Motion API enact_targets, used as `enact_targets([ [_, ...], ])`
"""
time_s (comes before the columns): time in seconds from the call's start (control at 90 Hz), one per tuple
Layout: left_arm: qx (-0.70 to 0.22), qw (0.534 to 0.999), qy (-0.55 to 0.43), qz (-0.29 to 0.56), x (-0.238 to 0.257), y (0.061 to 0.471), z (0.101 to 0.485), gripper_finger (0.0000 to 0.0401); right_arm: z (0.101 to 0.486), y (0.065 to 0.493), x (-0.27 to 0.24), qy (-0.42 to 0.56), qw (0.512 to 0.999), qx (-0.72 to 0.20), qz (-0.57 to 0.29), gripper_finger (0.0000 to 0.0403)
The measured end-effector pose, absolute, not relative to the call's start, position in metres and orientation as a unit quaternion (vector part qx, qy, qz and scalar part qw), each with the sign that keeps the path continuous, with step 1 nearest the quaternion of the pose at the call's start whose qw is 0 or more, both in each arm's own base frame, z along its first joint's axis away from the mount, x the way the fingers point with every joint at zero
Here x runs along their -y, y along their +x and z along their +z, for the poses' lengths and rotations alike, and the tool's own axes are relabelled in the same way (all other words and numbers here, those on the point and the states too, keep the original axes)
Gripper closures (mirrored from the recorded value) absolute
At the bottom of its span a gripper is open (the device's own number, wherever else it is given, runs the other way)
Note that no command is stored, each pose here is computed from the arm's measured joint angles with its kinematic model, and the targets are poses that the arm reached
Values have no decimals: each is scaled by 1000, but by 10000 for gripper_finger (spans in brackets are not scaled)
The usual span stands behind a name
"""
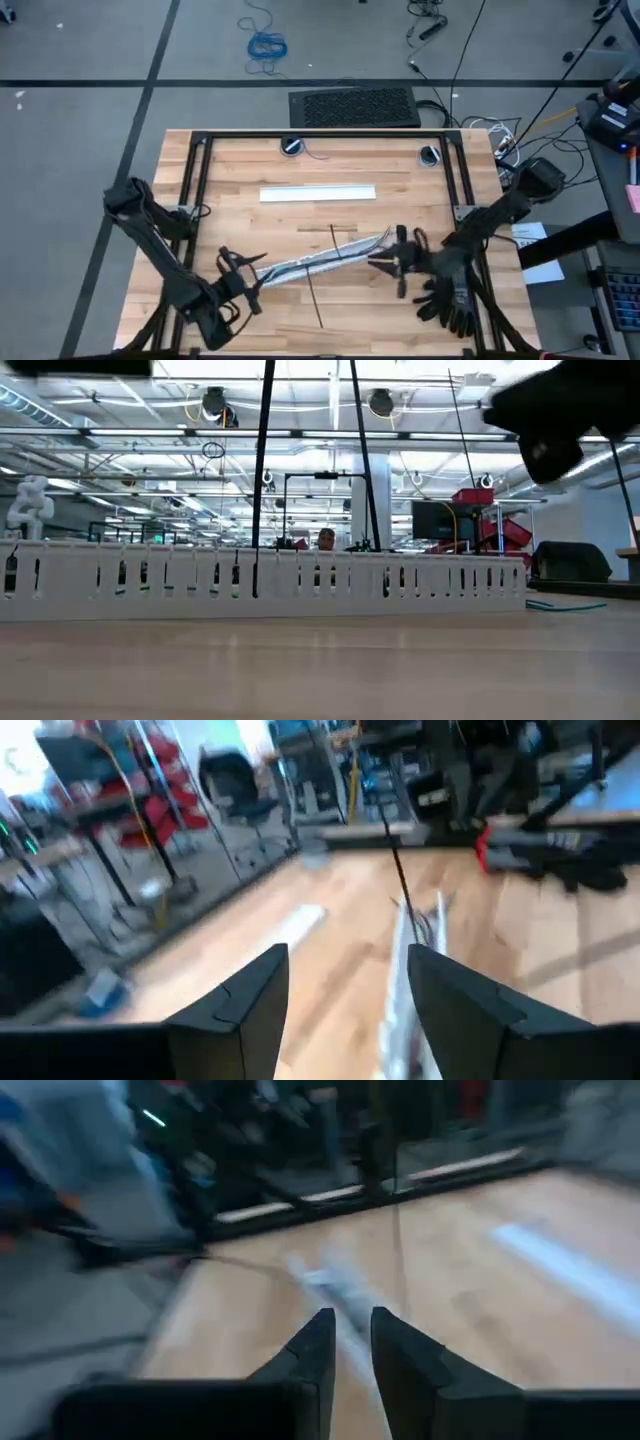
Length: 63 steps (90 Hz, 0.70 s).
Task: Ziptie cables
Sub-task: Put the ziptied cables into the cable duct
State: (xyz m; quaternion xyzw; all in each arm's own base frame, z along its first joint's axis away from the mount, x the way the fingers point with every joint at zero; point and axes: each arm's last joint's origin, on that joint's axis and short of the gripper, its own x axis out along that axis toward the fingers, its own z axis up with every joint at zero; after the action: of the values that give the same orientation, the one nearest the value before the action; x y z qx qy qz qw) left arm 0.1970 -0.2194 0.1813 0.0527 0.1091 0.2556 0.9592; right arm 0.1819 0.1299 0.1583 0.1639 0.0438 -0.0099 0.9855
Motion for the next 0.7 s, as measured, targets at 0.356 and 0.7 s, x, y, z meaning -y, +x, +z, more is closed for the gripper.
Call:
enact_targets([
  [0.356, -153, 984, 9, 88, 219, 240, 148, 198, 143, 213, -166, 131, 991, -39, 10, 346],
  [0.7, -245, 965, -42, 89, 210, 233, 133, 198, 147, 247, -168, 121, 983, -140, 20, 346],
])
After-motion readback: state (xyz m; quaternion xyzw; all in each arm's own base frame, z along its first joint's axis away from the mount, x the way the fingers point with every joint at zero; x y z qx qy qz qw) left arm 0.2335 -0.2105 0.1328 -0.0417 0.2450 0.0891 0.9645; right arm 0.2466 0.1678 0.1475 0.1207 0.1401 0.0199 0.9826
